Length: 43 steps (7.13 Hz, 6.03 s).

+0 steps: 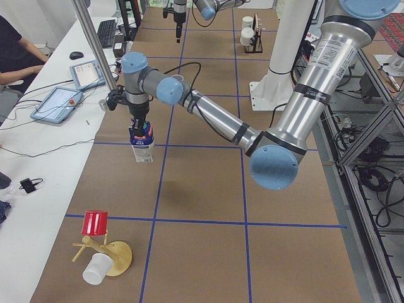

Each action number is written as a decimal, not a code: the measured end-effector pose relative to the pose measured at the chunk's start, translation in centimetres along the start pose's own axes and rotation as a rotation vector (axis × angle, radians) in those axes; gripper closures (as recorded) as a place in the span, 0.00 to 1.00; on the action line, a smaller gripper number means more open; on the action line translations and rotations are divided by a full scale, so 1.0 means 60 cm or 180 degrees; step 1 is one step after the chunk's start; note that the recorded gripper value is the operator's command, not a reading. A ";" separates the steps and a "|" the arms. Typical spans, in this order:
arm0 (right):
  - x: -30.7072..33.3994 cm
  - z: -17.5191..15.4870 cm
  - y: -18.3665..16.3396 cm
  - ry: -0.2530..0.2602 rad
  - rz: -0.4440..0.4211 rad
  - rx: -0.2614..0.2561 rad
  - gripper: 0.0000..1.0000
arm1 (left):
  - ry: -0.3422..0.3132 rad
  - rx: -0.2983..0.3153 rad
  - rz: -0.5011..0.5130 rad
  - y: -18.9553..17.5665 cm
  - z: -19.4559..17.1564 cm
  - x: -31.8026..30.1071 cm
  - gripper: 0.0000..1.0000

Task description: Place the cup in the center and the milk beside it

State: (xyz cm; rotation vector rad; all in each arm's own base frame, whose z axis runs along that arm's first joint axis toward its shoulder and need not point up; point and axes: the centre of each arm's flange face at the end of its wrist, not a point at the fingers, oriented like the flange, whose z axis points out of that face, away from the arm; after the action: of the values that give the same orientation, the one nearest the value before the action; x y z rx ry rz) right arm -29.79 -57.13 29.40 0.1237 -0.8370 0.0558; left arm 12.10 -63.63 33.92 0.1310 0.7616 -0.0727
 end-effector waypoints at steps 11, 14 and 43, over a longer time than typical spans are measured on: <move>0.004 -0.002 0.006 -0.0009 -0.0001 0.0001 0.00 | 0.0325 -0.0223 -0.0065 0.110 0.123 0.668 1.00; 0.005 0.000 0.006 -0.0005 0.0000 -0.0006 0.00 | 0.0331 -0.0264 -0.0011 0.130 0.153 0.692 1.00; 0.850 -0.078 0.221 0.0234 0.0626 -0.0347 0.00 | 0.0008 -0.0315 0.0218 0.252 0.137 -0.581 0.01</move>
State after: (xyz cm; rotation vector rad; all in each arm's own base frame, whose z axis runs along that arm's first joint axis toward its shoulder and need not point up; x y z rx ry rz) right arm 6.46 -43.34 65.38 -0.0633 -0.7748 0.1979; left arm -5.77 -49.24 65.32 0.0631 0.7611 0.0304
